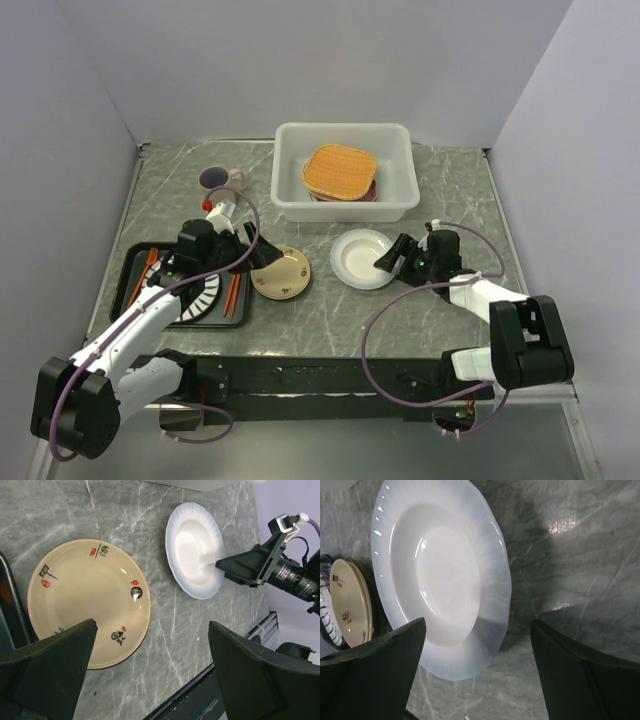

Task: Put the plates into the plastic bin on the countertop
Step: Pick up the plate at the center of the board.

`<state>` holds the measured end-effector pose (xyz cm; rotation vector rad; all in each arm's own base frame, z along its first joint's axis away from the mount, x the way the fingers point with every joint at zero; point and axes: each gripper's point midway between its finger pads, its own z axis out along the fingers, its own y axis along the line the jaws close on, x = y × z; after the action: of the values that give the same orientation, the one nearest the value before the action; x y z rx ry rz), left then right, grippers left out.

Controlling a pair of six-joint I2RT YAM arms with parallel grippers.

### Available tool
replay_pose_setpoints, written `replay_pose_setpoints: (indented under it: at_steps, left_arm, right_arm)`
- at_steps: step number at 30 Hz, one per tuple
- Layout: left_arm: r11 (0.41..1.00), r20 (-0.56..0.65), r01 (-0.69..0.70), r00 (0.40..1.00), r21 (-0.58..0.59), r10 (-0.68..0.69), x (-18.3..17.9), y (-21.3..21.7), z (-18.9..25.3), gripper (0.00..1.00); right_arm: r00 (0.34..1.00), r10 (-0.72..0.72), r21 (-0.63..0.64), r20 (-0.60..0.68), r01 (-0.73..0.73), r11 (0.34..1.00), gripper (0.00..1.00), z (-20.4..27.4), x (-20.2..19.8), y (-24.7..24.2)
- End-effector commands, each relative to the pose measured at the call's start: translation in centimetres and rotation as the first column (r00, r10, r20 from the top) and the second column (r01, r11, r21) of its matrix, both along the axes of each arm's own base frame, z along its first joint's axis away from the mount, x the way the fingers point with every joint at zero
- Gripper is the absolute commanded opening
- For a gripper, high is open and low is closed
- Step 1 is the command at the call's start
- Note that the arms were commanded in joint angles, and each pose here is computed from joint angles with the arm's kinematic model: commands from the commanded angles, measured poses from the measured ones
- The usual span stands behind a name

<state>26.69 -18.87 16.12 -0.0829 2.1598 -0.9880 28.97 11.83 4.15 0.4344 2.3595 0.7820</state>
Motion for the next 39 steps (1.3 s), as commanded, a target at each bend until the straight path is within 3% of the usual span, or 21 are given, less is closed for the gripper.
replay_pose_setpoints:
  at_steps: [1, 10, 16, 20, 21, 24, 27, 30, 39]
  left_arm:
    - [1.0, 0.05, 0.013, 0.999, -0.023, -0.012, 0.3, -0.4, 1.5, 0.99]
    - [1.0, 0.037, 0.013, 0.999, -0.017, -0.012, 0.4, -0.4, 1.0, 0.99]
    - [1.0, 0.037, 0.008, 0.999, -0.013, -0.008, 0.5, -0.3, 0.9, 0.99]
    - [1.0, 0.036, 0.009, 0.999, -0.015, -0.008, 0.5, -0.4, 0.9, 0.99]
    - [1.0, 0.034, 0.009, 0.999, -0.014, -0.008, 0.4, -0.3, 0.8, 0.99]
    - [1.0, 0.03, 0.006, 1.0, -0.011, -0.006, 0.5, -0.3, 0.7, 0.99]
    - [1.0, 0.032, 0.005, 0.999, -0.011, -0.004, 0.5, -0.3, 0.7, 0.99]
    - [1.0, 0.03, 0.006, 1.0, -0.011, -0.006, 0.4, -0.3, 0.7, 0.99]
    - [1.0, 0.026, 0.005, 1.0, -0.012, -0.004, 0.5, -0.3, 0.4, 0.99]
  right_arm:
    - [0.999, 0.021, 0.087, 0.034, -0.024, 0.996, 0.91, 0.3, 0.7, 0.9]
    - [0.999, 0.044, 0.161, -0.006, -0.042, 0.986, 0.84, -0.9, 0.3, 1.8]
    - [0.998, 0.044, 0.198, -0.033, -0.037, 0.98, 0.72, -1.9, 0.1, 2.2]
    - [0.998, 0.053, 0.23, -0.045, -0.042, 0.972, 0.55, -2.3, -0.2, 2.6]
    - [0.997, 0.054, 0.236, -0.052, -0.04, 0.971, 0.39, -2.4, -0.3, 2.7]
    - [0.997, 0.055, 0.242, -0.053, -0.041, 0.969, 0.18, -2.5, -0.4, 2.7]
    - [0.997, 0.059, 0.246, -0.046, -0.046, 0.968, 0.05, -2.3, -0.5, 2.8]
    - [0.998, 0.062, 0.246, -0.032, -0.052, 0.968, 0.0, -1.9, -0.4, 2.9]
    - [0.997, 0.077, 0.236, -0.01, -0.073, 0.969, 0.0, -1.0, -0.7, 2.8]
